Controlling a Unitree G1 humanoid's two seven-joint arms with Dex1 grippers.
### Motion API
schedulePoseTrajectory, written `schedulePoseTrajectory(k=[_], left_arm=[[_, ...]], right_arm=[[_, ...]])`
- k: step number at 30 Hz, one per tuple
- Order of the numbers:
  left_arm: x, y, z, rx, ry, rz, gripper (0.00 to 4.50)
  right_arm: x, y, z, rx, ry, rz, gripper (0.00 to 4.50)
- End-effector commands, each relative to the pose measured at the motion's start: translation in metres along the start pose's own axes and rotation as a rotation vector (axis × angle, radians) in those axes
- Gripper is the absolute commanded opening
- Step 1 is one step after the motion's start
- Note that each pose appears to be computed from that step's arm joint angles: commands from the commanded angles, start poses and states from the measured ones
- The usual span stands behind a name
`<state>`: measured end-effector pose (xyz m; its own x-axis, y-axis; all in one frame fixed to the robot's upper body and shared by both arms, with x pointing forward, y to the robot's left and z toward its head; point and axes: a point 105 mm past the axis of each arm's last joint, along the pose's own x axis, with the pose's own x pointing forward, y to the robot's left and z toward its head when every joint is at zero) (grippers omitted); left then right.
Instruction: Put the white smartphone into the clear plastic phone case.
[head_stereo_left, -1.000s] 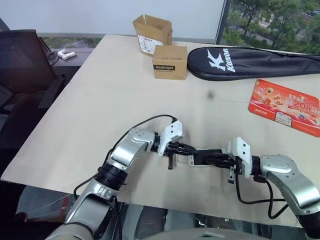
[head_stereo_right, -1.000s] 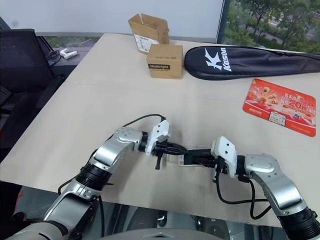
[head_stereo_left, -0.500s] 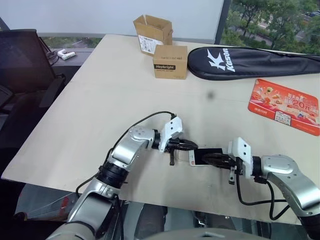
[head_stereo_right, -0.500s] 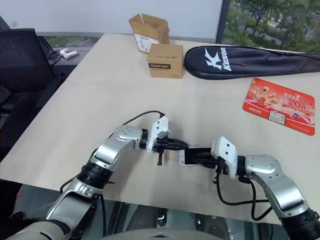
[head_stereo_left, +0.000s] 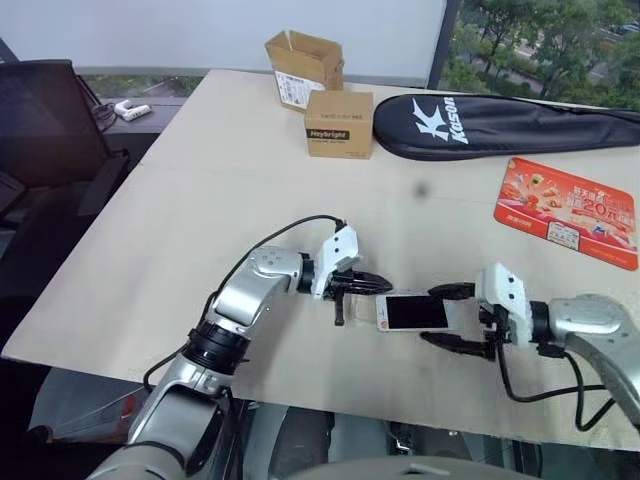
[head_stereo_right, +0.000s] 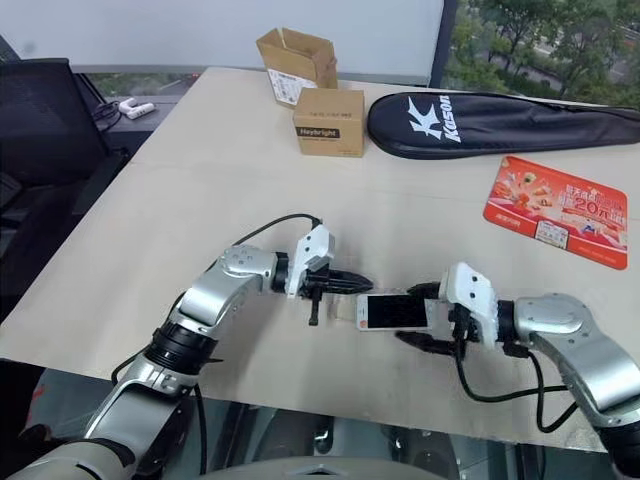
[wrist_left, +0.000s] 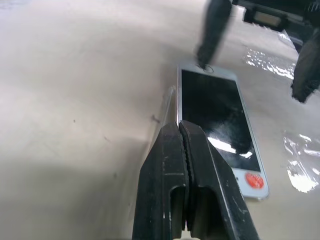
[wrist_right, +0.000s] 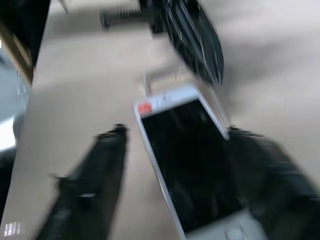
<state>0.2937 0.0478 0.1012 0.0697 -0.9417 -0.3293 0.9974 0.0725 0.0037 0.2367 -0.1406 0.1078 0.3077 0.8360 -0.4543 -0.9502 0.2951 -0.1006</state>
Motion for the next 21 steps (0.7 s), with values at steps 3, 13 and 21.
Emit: schedulePoseTrajectory(k=[3,13,21], left_arm=[[-0.006,-0.007,0.004,0.077,0.04,-0.042,0.0],[-0.022,-0.018,0.005,0.152,0.118,-0.077,0.0],[-0.027,-0.018,0.008,0.17,0.12,-0.066,0.0]], right_arm=[[-0.006,-0.021,-0.006,-0.058,0.086,-0.004,4.47],[0.001,-0.024,-0.027,-0.138,0.207,0.14,4.47],[0.004,-0.023,-0.027,-0.136,0.205,0.162,4.47]])
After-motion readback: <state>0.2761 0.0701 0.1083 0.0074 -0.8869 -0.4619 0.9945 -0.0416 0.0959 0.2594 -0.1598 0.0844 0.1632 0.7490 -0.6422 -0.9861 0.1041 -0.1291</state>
